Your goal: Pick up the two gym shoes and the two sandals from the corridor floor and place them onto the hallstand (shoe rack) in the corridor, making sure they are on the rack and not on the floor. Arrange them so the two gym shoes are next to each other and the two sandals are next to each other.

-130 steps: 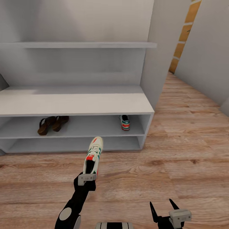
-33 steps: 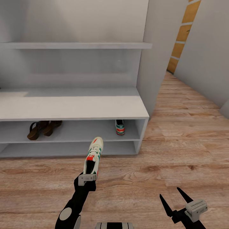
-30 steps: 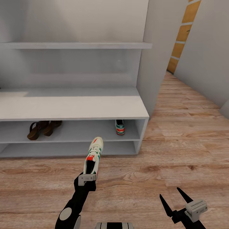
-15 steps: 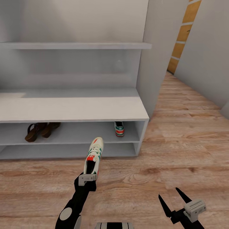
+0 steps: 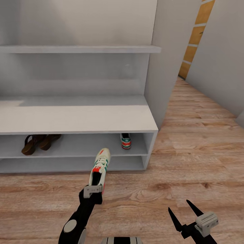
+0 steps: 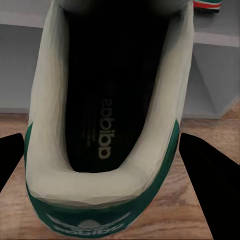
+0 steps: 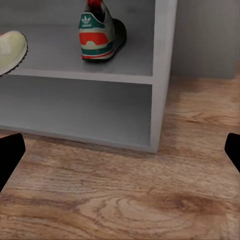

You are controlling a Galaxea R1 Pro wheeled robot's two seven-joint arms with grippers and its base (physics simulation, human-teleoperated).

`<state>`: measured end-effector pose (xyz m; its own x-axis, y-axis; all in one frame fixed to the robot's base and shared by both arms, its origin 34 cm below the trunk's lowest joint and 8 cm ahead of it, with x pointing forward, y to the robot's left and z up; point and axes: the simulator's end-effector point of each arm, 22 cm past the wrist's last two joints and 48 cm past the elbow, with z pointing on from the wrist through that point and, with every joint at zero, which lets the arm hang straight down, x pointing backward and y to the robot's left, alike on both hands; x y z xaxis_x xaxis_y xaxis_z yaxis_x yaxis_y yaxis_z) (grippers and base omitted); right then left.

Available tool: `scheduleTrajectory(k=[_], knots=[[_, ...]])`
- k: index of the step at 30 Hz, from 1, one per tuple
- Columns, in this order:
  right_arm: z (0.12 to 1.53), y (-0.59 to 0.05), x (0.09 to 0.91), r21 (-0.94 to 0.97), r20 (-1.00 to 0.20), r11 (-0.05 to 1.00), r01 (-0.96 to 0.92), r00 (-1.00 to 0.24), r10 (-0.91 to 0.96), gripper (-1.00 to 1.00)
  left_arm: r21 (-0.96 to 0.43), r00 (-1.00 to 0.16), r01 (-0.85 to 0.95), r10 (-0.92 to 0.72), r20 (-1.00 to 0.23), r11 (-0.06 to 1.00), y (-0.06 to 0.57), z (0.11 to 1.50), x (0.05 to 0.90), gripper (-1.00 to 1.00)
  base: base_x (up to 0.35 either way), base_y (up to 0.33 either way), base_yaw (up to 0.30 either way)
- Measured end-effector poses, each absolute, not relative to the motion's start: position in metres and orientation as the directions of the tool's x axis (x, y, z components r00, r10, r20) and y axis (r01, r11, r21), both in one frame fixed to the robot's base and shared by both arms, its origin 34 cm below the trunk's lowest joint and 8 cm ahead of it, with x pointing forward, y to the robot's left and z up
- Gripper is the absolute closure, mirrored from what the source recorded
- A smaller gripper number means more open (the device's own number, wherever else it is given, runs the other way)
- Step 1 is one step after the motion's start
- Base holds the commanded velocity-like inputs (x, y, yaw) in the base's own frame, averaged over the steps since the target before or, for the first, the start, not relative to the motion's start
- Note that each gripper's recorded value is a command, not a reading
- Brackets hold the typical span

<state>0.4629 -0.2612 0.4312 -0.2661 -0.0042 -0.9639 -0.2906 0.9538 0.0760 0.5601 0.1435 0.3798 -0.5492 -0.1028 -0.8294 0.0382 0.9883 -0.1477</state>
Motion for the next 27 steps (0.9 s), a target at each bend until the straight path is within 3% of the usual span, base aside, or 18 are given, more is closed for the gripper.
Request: scheduleTrajectory(k=[9,27], knots=[[0.432,-0.261,0.463,0.077,-0.964,0.953,-0.292,-0.266,-0.004,-1.00,-0.161,-0.624,0.046,-0.098,-0.775,0.986,0.134,0.374,0.567,1.00,0.007,-0.003,0.000],[0.432,-0.260,0.463,0.076,-0.964,0.953,-0.294,-0.265,-0.005,-1.00,-0.174,-0.647,0.002,-0.132,-0.751,0.985,0.130,0.375,0.582,1.00,0.000,0.000,0.000]])
